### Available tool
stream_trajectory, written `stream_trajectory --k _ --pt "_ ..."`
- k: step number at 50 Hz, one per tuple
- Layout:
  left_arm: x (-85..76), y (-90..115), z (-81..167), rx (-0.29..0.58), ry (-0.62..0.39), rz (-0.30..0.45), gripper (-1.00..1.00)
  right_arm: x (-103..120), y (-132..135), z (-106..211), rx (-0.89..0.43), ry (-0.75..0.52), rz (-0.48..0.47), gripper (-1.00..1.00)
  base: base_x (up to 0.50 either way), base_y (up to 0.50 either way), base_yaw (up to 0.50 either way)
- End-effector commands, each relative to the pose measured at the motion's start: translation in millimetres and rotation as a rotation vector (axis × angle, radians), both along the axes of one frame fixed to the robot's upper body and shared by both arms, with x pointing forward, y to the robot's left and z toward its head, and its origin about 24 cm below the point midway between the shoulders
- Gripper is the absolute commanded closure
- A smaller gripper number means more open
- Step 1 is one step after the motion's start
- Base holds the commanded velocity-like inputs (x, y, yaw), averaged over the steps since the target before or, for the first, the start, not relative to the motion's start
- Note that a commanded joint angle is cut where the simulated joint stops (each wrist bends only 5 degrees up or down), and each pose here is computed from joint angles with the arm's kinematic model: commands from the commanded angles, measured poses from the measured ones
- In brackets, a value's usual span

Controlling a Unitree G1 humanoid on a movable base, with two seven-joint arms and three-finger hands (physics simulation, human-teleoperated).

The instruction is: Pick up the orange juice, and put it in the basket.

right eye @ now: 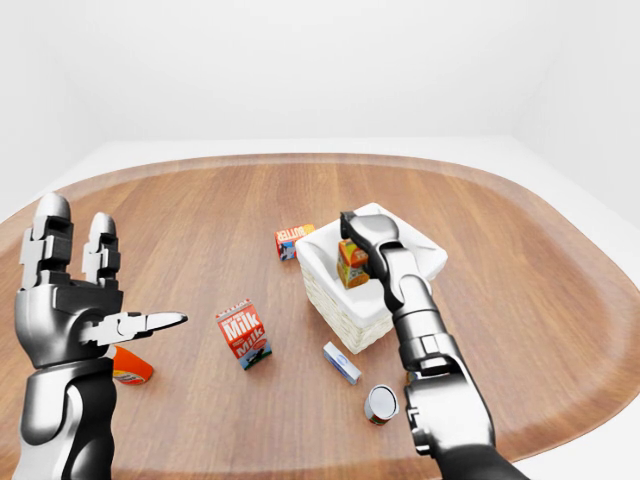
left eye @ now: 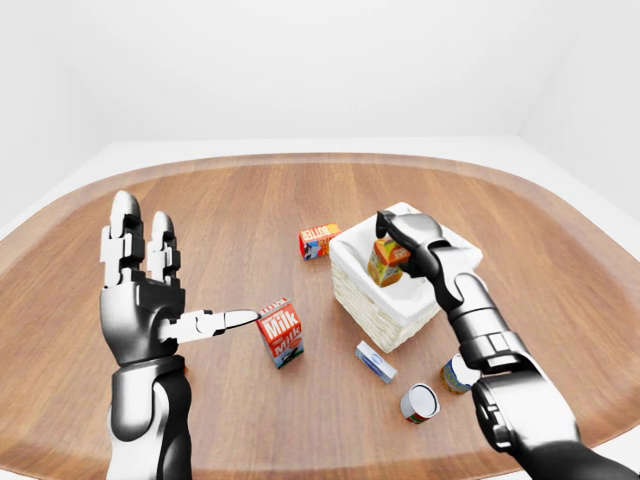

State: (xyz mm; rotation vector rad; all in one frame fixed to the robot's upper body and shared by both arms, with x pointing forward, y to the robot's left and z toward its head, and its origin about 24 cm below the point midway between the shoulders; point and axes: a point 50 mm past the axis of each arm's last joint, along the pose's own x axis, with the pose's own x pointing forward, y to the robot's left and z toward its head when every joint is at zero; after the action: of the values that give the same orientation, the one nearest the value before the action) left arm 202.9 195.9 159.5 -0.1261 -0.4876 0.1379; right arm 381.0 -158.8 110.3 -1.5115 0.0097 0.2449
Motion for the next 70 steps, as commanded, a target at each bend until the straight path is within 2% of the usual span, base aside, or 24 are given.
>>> stream_trajectory --k 1,40,47,70 --pt "-0.1 0.2 0.3 -0.001 -0.002 0.001 -1.0 -0.1 4.2 2.7 -0.031 -0.06 0.007 1.0 0.0 0.0 0.0" --pt "0.1 0.2 -0.1 -0.002 0.0 0.001 -1.0 8.4 1.4 -3.2 -0.112 -0.118 -0.008 1.0 0.0 0.0 0.0" --pt "0.1 0.2 -0.1 -0.001 0.0 0.001 -1.0 8.2 2.0 -16.3 -0.119 -0.124 -0.009 1.0 0.0 0.0 0.0" --pt "0.1 0.2 -0.1 -0.002 0.0 0.001 -1.0 6.9 5.3 -28.4 -0.131 -0.129 0.0 1.0 0.0 0.0 0.0"
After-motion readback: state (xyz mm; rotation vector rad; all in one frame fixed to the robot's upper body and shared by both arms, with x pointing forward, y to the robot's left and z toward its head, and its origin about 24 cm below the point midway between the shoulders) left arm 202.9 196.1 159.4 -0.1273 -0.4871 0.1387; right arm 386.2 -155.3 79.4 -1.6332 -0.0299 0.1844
